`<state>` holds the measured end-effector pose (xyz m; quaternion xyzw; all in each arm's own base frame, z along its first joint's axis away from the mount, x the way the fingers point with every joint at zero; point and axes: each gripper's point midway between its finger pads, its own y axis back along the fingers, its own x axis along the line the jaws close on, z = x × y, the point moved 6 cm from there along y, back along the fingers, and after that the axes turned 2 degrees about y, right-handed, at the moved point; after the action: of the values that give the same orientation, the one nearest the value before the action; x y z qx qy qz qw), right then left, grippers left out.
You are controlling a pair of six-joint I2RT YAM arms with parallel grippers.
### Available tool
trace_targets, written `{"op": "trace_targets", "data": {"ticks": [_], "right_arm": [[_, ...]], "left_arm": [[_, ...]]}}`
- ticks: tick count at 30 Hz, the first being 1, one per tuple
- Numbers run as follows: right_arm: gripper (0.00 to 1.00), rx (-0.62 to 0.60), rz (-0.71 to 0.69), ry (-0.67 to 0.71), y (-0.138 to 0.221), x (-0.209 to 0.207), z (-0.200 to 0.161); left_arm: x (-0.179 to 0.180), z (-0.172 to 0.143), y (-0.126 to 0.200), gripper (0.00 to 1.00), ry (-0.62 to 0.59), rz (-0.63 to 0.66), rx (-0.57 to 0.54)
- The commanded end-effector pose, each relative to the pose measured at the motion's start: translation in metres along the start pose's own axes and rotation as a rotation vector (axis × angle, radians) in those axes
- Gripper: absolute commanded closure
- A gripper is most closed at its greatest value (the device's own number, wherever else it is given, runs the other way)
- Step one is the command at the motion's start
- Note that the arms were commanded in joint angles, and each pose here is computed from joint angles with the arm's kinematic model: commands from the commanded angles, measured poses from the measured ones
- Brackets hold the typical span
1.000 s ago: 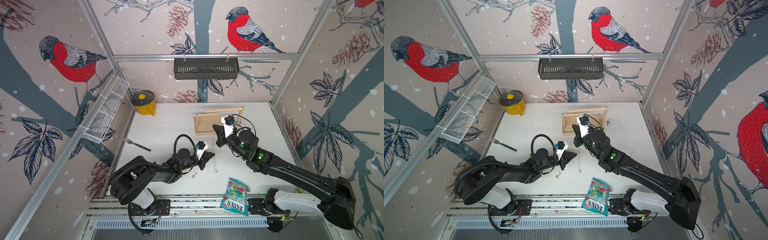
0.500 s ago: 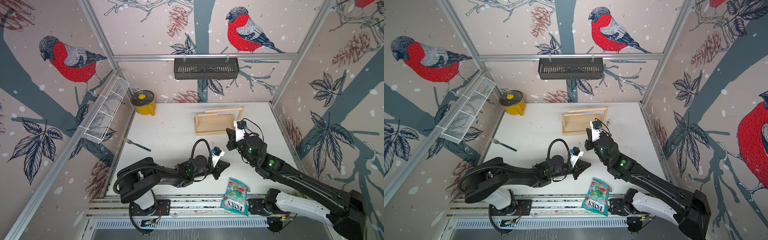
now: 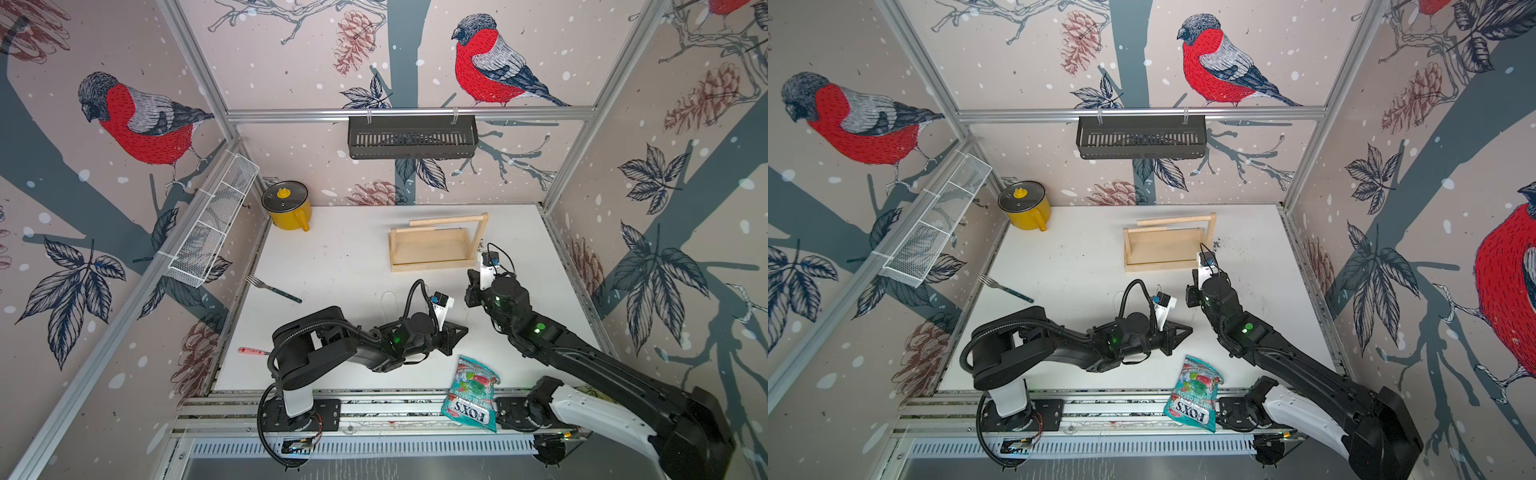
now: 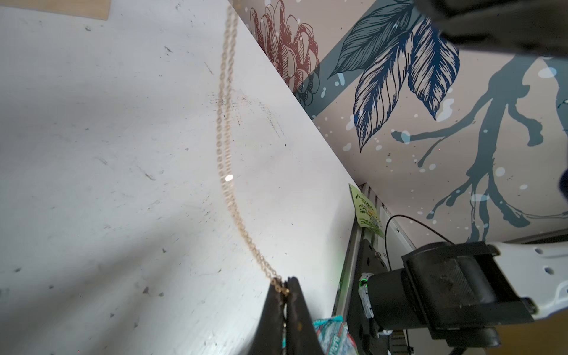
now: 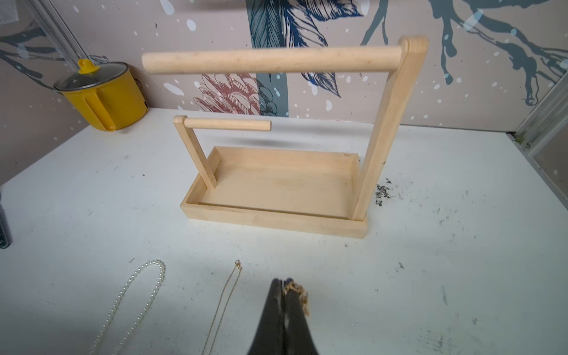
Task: Take the necklace off the jewelry display stand
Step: Place the necklace at the center of the board.
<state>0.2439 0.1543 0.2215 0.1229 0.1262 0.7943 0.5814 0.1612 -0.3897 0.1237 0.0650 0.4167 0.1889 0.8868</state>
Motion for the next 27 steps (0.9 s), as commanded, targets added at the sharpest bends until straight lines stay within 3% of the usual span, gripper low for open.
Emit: {"op": "trace_targets", "data": {"ticks": [1, 13, 27], "right_arm": [[0.99, -0.002, 0.008, -0.030, -0.011, 0.000, -0.002], [0.99, 0.090, 0.031, -0.026, -0.061, -0.006, -0.038], [0.98, 0.230, 0.069, -0.049, -0.119, -0.010, -0.077]], "left_arm": [[0.002, 0.001, -0.008, 1.00, 0.119, 0.020, -0.002], [0.018, -0.023, -0.028, 1.00, 0.428, -0.042, 0.049], [0.028, -0.034, -0.043, 0.99, 0.506, -0.003, 0.097]]}}
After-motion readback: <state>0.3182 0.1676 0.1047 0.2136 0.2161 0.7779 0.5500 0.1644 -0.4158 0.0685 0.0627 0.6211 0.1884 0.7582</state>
